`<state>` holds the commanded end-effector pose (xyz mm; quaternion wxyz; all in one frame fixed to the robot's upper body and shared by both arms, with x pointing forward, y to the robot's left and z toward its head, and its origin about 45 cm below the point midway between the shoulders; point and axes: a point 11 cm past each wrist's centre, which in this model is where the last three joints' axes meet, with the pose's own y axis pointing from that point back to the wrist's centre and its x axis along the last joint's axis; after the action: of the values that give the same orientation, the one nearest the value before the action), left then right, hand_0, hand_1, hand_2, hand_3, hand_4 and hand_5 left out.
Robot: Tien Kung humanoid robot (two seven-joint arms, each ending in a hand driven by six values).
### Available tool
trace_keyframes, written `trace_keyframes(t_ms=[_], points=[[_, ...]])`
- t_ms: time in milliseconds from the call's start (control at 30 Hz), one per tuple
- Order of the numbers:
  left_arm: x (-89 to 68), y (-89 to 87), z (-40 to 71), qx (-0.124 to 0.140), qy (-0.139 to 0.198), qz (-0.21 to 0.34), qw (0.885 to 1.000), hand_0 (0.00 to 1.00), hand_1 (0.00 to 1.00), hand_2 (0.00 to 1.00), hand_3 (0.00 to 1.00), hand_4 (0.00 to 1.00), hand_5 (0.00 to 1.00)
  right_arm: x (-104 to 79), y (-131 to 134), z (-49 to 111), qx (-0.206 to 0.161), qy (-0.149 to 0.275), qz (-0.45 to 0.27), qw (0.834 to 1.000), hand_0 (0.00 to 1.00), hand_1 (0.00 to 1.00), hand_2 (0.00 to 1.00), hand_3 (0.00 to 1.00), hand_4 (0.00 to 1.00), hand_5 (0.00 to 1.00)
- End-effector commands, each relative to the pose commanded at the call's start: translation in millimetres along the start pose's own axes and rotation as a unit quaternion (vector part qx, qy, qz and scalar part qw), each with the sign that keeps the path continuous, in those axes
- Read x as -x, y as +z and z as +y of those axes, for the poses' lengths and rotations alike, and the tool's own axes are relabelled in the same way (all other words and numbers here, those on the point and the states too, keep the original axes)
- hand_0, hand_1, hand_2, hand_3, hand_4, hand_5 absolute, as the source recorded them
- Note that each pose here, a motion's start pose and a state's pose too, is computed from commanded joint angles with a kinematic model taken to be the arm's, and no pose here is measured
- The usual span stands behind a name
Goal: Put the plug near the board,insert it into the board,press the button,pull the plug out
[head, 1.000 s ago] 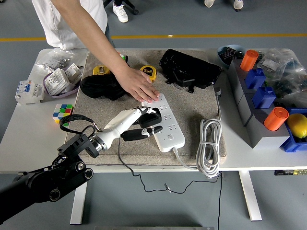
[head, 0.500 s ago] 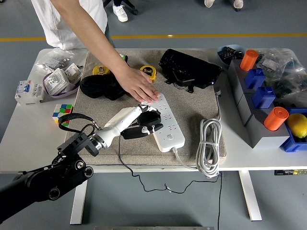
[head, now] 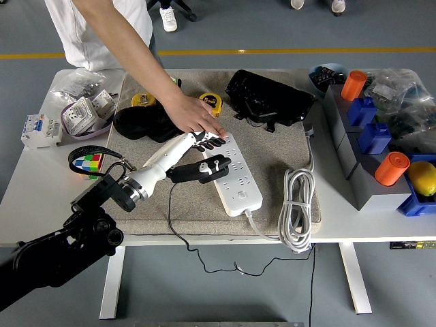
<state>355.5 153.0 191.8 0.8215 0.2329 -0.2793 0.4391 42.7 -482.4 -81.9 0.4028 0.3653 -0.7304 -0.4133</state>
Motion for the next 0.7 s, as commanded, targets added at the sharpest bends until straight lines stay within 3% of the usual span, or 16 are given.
trace_keyframes(t_ms=[67,100,267,300,567,700], points=[[0.3,5.3,0.3,-0.016,-0.017,-0.004,1.000,0.234,0.395,0.495,0.691,0.861,0.501,-0.1,0,0.0,0.000,0.000,0.001,1.000,0.660,0.680,0.672,0.574,0.998,0.562],[0.1,7.0,0.2,-0.022,-0.022,-0.007,0.999,0.130,0.219,0.320,0.739,0.781,0.207,-0.2,0,0.0,0.000,0.000,0.001,1.000,0.659,0.680,0.672,0.574,0.998,0.562],[5.8,16.9,0.1,-0.062,-0.074,-0.022,0.995,0.130,0.219,0.320,0.739,0.781,0.207,-0.9,1,0.1,0.001,0.000,0.002,1.000,0.659,0.680,0.672,0.574,0.998,0.562],[6.9,17.8,-0.2,-0.068,-0.081,-0.024,0.994,0.074,0.122,0.215,0.889,0.625,0.026,-1.0,1,0.1,0.001,0.000,0.003,1.000,0.659,0.679,0.673,0.574,0.998,0.560],[24.3,19.2,-5.5,-0.092,-0.144,-0.042,0.984,0.066,0.121,0.197,0.925,0.649,0.002,-0.9,-2,-0.1,0.000,0.000,0.003,1.000,0.658,0.679,0.673,0.573,0.998,0.560],[34.4,17.7,-6.6,-0.090,-0.170,-0.055,0.980,0.060,0.121,0.193,0.940,0.626,0.002,-1.4,-3,-0.2,-0.002,0.000,0.005,1.000,0.657,0.679,0.673,0.573,0.998,0.560]])
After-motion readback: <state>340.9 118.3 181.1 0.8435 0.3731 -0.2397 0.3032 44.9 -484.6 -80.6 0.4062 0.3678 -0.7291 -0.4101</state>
